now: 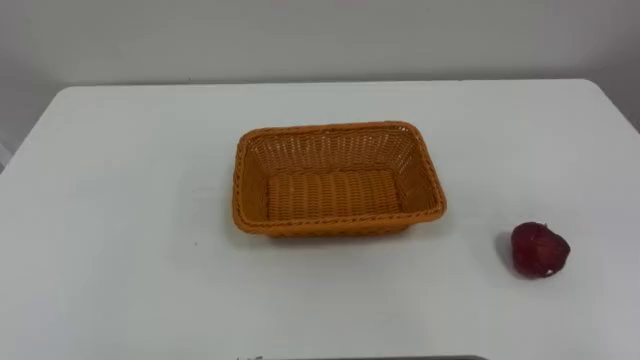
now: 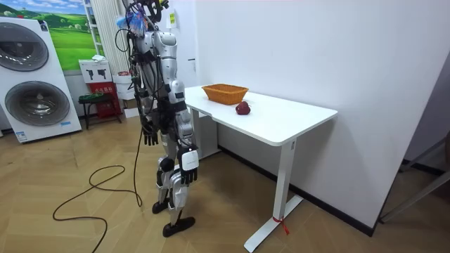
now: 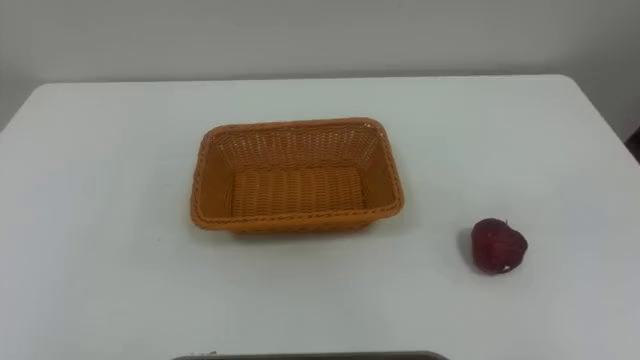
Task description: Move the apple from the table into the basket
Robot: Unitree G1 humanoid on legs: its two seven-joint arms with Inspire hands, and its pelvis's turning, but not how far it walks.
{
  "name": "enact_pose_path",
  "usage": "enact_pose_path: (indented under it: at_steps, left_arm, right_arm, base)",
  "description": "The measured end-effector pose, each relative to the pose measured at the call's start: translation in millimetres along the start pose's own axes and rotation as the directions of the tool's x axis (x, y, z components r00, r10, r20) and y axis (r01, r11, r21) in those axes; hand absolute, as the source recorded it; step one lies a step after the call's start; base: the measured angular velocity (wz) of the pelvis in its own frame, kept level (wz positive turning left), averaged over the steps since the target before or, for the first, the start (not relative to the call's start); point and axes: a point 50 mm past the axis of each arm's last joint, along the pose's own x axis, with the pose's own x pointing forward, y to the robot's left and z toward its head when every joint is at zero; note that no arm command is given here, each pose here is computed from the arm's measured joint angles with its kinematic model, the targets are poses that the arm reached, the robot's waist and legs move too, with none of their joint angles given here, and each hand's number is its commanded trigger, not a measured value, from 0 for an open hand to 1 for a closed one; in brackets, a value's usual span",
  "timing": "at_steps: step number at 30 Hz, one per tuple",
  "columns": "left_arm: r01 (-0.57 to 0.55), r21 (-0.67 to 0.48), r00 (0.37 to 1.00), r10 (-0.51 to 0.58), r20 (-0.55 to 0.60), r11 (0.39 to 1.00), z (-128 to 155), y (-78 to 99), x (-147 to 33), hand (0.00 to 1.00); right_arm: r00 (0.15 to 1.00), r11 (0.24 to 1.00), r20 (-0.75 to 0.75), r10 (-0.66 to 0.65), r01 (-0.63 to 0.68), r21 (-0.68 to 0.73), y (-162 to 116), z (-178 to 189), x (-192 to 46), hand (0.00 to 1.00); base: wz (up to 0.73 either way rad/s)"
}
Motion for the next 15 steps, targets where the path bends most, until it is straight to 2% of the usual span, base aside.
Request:
enact_pose_path:
  at_steps: [6, 9, 12, 15]
  left_arm:
    - [-0.001, 0.000, 1.000, 0.001, 0.001, 1.000, 0.8, 0.0, 0.0, 0.00]
    - [-0.007, 0.000, 1.000, 0.007, 0.009, 1.000, 2.8, 0.7, -0.1, 0.00]
    - [-0.013, -0.003, 1.000, 0.013, 0.020, 1.000, 4.2, 1.0, -0.2, 0.00]
    - [-0.023, -0.023, 0.999, 0.024, 0.022, 0.999, 4.2, 1.6, -0.2, 0.00]
  right_arm:
    - [1.000, 1.000, -0.002, -0.014, 0.014, 0.020, 0.4, -0.7, 0.1, 0.00]
    - [1.000, 0.997, -0.007, -0.021, 0.021, 0.073, 1.1, -3.7, 0.4, 0.00]
    - [0.999, 0.973, -0.024, -0.028, 0.033, 0.229, 2.1, -9.9, 0.7, 0.00]
    - [0.998, 0.894, -0.063, -0.032, 0.056, 0.444, 4.5, -21.5, 1.2, 0.00]
  base:
    - [0.00]
    - [0.00]
    - [0.00]
    - [0.00]
